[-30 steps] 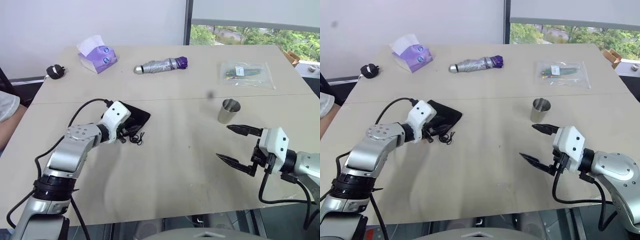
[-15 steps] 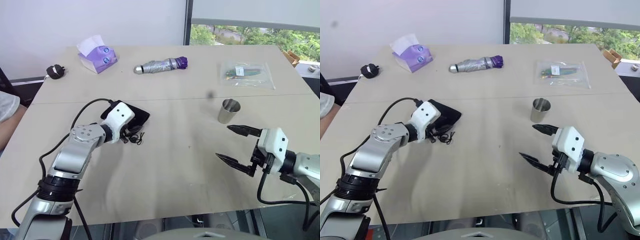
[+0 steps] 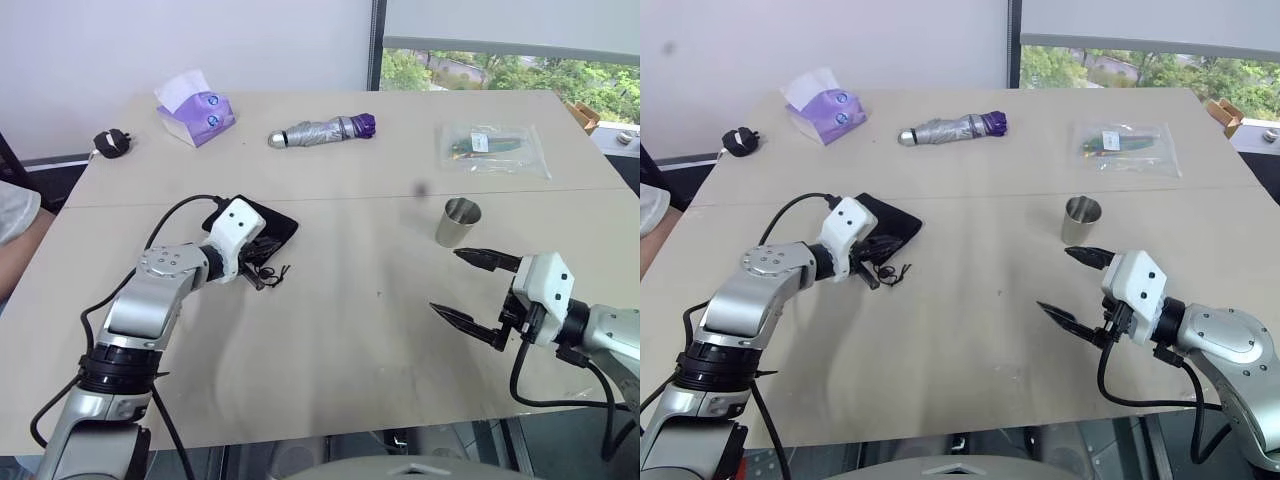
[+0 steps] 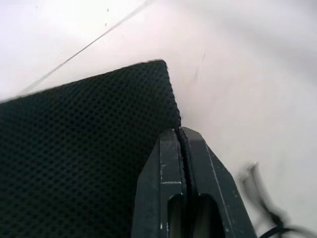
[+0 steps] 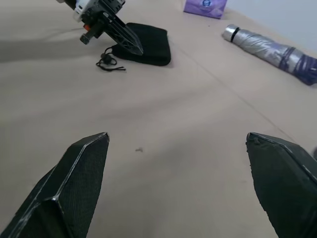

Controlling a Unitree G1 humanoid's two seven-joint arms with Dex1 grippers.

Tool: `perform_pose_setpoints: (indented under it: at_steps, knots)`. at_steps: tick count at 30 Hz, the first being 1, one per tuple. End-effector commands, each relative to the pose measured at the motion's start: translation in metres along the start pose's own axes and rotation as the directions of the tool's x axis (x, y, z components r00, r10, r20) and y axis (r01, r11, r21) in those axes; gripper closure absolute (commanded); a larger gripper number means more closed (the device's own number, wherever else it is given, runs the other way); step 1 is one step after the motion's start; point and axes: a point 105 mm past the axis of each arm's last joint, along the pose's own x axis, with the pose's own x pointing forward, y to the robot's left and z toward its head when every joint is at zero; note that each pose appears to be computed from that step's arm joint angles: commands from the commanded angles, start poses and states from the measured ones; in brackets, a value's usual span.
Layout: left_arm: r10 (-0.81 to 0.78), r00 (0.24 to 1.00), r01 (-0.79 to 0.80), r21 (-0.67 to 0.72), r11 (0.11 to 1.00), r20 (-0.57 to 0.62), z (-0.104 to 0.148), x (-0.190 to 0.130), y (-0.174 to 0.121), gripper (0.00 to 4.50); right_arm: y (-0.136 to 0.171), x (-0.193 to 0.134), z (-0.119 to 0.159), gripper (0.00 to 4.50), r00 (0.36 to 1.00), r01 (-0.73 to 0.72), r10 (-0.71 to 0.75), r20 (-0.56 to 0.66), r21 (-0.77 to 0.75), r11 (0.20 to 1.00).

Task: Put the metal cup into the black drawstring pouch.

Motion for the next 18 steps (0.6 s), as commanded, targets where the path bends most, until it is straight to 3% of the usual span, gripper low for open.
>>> perform_pose_setpoints:
  at_steps: [1, 11, 15, 18]
  knots:
    - [-0.012, 0.997, 0.019, -0.085, 0.996, 0.081, 0.023, -0.013, 0.009, 4.48, -0.002, 0.000, 0.009, 0.00, 1.000, 0.012, -0.011, 0.027, -0.026, 1.000]
    - [-0.122, 0.983, 0.153, -0.242, 0.958, 0.138, 0.040, -0.023, -0.004, 4.48, -0.006, -0.001, 0.006, 0.00, 0.999, 0.038, -0.037, 0.027, -0.025, 0.999]
    - [-0.122, 0.982, 0.164, -0.322, 0.932, 0.147, 0.045, -0.024, -0.002, 4.48, -0.038, -0.001, 0.005, 0.00, 0.975, 0.221, -0.221, 0.001, -0.029, 0.975]
    - [-0.113, 0.978, 0.174, -0.392, 0.904, 0.172, 0.048, -0.020, -0.005, 4.48, -0.072, -0.002, 0.011, 0.00, 0.933, 0.357, -0.358, -0.014, 0.118, 0.926]
